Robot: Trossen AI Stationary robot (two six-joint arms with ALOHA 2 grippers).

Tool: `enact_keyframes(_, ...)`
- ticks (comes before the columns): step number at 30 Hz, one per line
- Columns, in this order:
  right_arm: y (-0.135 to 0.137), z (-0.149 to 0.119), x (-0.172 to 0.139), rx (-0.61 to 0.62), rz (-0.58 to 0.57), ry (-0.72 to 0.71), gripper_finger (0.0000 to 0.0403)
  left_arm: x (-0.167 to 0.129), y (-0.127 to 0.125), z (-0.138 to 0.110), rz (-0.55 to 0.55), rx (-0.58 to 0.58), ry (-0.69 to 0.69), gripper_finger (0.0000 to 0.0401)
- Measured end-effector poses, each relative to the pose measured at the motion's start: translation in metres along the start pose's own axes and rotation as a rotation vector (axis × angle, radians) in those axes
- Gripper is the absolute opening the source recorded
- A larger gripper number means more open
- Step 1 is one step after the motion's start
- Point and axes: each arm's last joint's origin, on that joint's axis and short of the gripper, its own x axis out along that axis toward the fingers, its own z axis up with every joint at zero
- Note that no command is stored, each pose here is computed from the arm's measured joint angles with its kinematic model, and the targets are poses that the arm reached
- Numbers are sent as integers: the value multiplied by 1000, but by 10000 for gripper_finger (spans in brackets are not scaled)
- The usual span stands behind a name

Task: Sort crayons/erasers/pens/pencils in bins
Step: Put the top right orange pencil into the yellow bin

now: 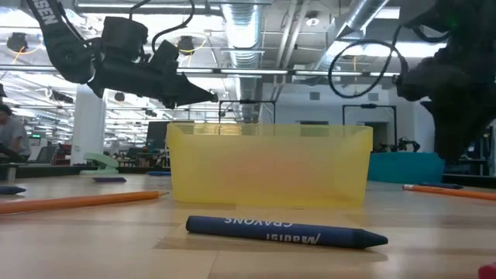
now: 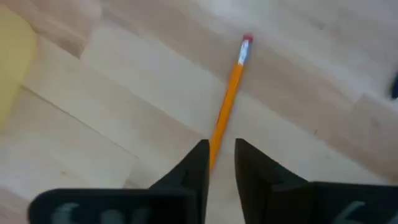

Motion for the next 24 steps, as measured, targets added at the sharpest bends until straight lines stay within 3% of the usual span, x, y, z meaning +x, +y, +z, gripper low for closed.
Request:
enact_keyframes(10, 9, -12, 23, 88, -89, 81, 130, 0, -1, -1, -4, 5, 10, 0)
enact_keyframes(24, 17, -14, 43, 87, -134, 119, 110, 0, -1, -3, -5, 6, 29, 0)
